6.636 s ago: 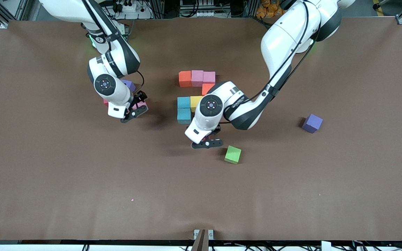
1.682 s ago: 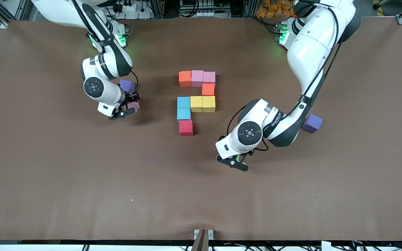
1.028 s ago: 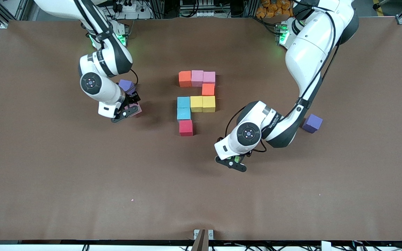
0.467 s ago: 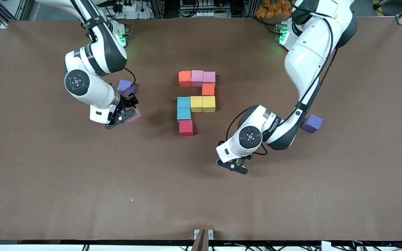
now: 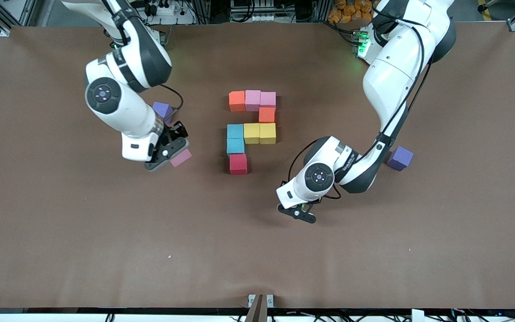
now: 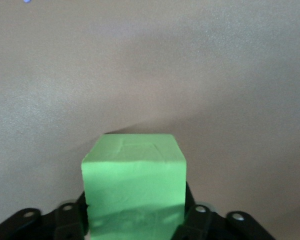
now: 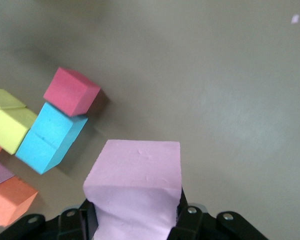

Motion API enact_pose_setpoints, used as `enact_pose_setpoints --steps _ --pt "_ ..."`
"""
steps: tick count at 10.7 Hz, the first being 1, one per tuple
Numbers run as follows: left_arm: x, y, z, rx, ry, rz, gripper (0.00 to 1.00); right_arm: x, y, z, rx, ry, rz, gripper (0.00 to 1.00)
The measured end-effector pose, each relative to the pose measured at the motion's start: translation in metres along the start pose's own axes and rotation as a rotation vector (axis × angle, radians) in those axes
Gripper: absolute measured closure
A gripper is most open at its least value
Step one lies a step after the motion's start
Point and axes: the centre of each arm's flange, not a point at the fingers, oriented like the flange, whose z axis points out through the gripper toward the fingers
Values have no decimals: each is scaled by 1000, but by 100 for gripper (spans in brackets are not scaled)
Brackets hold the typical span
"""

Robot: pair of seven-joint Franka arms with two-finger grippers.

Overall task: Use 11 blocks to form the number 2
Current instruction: 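Carry the light pink cube to the group while the left gripper lifts green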

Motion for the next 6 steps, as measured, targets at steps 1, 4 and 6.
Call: enact_pose_setpoints --steps 1,4,6 --pt "2 -4 -2 0 5 -6 40 13 -2 2 -24 -8 -28 41" --pt "8 -28 -14 -1 23 -38 40 31 -5 4 -46 -12 -62 41" --pt "12 -56 -24 4 23 -75 40 40 -24 4 -81 -13 -116 41"
